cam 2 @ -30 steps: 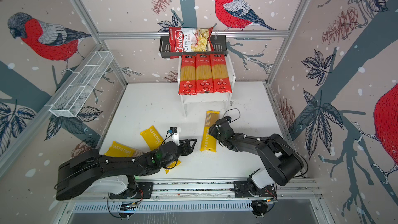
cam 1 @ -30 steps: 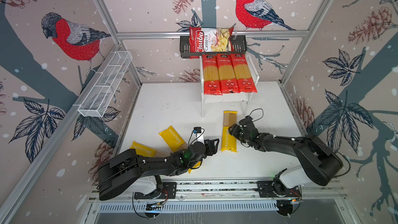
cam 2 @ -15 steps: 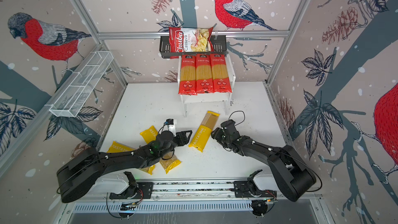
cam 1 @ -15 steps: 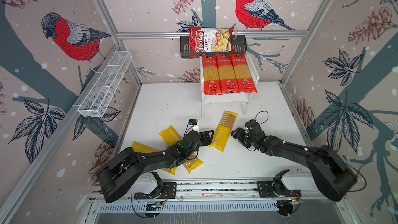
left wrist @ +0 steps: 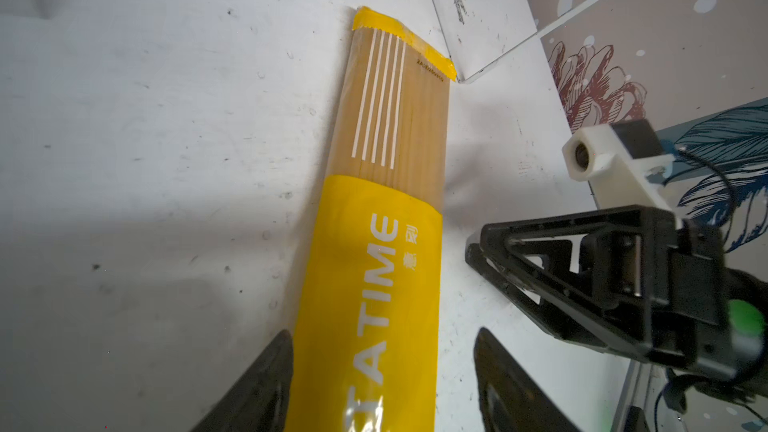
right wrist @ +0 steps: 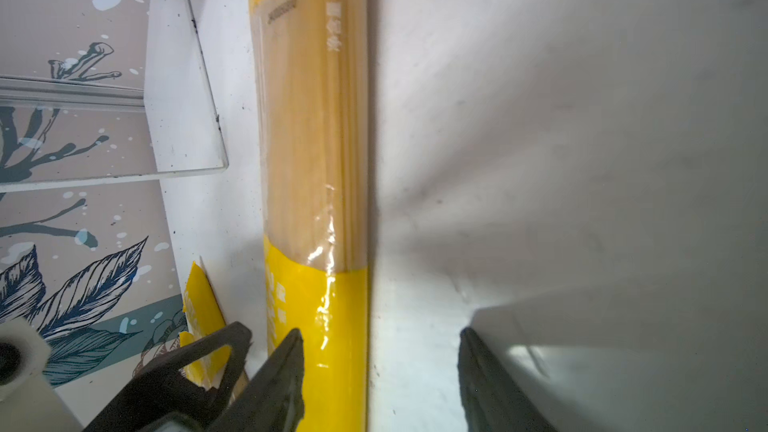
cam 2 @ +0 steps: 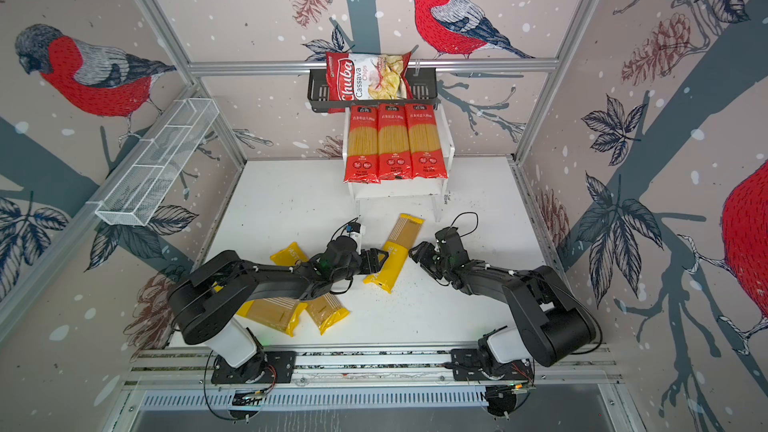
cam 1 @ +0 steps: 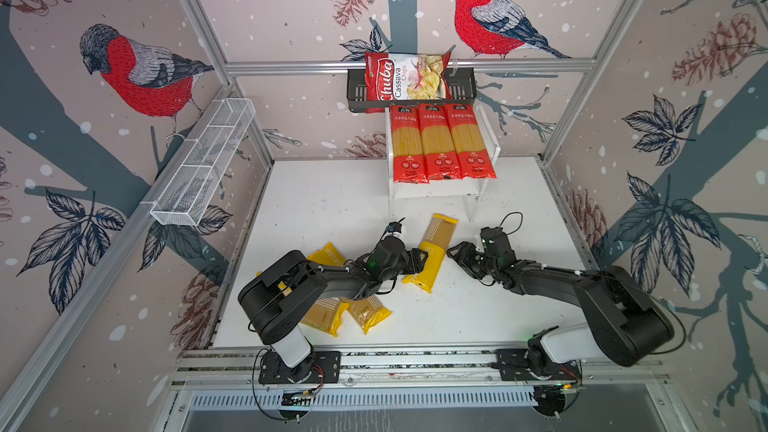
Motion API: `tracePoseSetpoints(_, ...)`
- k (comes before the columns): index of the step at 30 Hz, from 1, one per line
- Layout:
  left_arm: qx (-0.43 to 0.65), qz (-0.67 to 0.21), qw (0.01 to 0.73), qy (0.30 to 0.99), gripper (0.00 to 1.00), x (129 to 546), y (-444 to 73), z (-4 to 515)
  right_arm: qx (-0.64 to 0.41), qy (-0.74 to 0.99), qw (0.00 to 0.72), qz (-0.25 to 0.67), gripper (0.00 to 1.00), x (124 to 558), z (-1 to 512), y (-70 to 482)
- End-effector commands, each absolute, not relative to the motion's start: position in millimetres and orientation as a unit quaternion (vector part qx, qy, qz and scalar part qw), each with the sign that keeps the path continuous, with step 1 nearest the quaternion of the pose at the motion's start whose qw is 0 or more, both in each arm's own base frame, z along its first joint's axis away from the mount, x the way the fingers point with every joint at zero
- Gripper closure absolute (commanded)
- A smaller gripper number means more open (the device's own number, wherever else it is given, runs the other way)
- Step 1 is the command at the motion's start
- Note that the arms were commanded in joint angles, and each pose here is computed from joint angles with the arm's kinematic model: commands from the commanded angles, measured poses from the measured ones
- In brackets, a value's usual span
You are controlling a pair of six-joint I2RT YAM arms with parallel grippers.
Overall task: Place and organize the pasta boxes and bags onto the shelf
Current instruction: 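Close both grippers on the yellow bag's ends and tip it upright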
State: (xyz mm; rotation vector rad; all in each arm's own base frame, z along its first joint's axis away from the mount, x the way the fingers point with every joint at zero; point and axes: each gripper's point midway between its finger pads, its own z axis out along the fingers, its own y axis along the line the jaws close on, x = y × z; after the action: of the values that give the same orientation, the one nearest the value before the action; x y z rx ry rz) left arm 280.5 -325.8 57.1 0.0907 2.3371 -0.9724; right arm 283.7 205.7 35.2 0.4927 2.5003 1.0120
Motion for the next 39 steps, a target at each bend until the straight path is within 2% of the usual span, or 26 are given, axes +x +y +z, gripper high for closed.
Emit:
tracePoseSetpoints(1,0.048,-0.389,0.268,0.880,0.36,271.5,-336.6,47.5,0.174,0.892,0.185,0.373,0.41,285.5,31.5,219.9)
tracePoseSetpoints(6,0.037,-0.416,0.254,0.872,0.41,259.8,-339.9,46.4,0.148,0.890,0.173,0.396,0.43,287.6,27.6,246.9)
tracePoseSetpoints(10,0.030,-0.435,0.248,0.865,0.41,248.0,-340.9,49.3,0.125,0.871,0.173,0.442,0.51,283.7,35.8,261.8)
tracePoseSetpoints(18,0.013,-0.463,0.250,0.850,0.42,242.0,-337.3,59.6,0.079,0.866,0.202,0.450,0.78,273.0,47.7,259.6)
tracePoseSetpoints(23,0.009,-0.470,0.259,0.844,0.42,241.8,-334.5,72.9,0.072,0.863,0.206,0.455,0.89,271.4,53.0,257.9)
tracePoseSetpoints(30,-0.002,-0.468,0.286,0.836,0.40,238.8,-313.4,95.1,0.061,0.853,0.220,0.469,0.98,269.6,70.0,259.2)
tracePoseSetpoints(39,-0.031,-0.496,0.314,0.809,0.36,235.9,-290.1,125.9,0.032,0.820,0.264,0.507,1.00,261.3,119.5,261.8)
